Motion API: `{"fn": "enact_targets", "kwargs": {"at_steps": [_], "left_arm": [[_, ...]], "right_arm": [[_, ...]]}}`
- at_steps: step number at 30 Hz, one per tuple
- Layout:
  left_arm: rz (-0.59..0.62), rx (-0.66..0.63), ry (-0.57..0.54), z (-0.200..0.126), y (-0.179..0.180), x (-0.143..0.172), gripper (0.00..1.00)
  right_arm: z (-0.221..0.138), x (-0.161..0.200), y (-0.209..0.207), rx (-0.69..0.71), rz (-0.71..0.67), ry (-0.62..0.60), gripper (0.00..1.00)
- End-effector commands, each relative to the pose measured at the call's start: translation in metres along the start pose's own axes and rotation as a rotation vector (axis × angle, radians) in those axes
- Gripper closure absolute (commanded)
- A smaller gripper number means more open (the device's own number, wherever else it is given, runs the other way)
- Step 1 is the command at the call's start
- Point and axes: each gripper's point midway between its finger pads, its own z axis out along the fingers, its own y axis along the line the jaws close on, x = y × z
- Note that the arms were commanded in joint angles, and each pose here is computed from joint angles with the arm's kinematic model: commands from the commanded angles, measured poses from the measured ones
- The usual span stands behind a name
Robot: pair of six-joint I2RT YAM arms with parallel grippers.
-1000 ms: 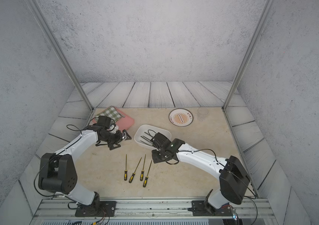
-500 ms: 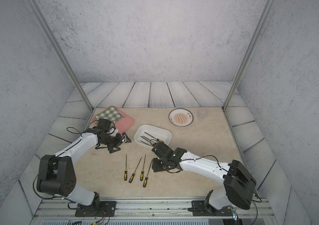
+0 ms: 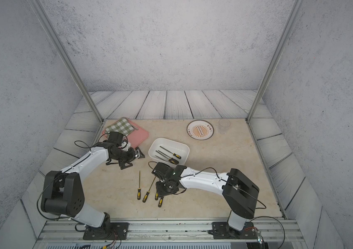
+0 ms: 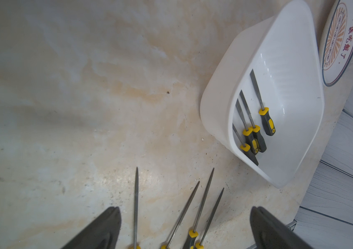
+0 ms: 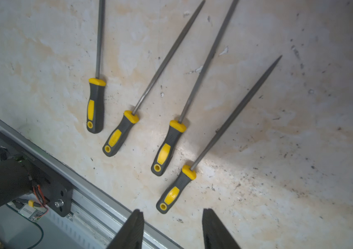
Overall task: Put the file tool into the storage box
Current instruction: Pick up the file tool from the center of the board.
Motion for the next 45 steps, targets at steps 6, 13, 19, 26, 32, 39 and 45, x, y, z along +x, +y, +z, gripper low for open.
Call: {"fn": "enact_targets", "kwargs": {"at_steps": [6, 13, 19, 26, 32, 39, 45], "left_arm": [[-0.011, -0.009, -0.008, -0.002, 0.006, 0.010, 0.00], [-0.004, -0.022, 0.004, 0.000, 0.011, 0.015, 0.00], [-0.006, -0.019, 0.016, 0.003, 0.010, 0.015, 0.00], [0.000, -0.012, 0.009, 0.002, 0.003, 0.009, 0.00], [0.002, -0.008, 0.017, 0.004, 0.000, 0.008, 0.00], [0.003, -0.010, 0.024, 0.007, 0.001, 0.010, 0.00], [0.013, -0.019, 0.023, 0.005, 0.001, 0.011, 0.00]], "right_arm": [[0.014, 0.020, -0.014, 0.126, 0.046, 0.114, 0.49], [0.033, 0.031, -0.009, 0.128, 0.060, 0.148, 0.49], [0.042, 0.030, -0.008, 0.133, 0.055, 0.151, 0.49], [0.047, 0.032, -0.023, 0.230, 0.033, 0.182, 0.49], [0.041, 0.036, -0.035, 0.258, 0.072, 0.150, 0.49], [0.042, 0.037, -0.033, 0.232, 0.051, 0.150, 0.55], [0.046, 0.032, -0.027, 0.214, 0.023, 0.148, 0.66]]}}
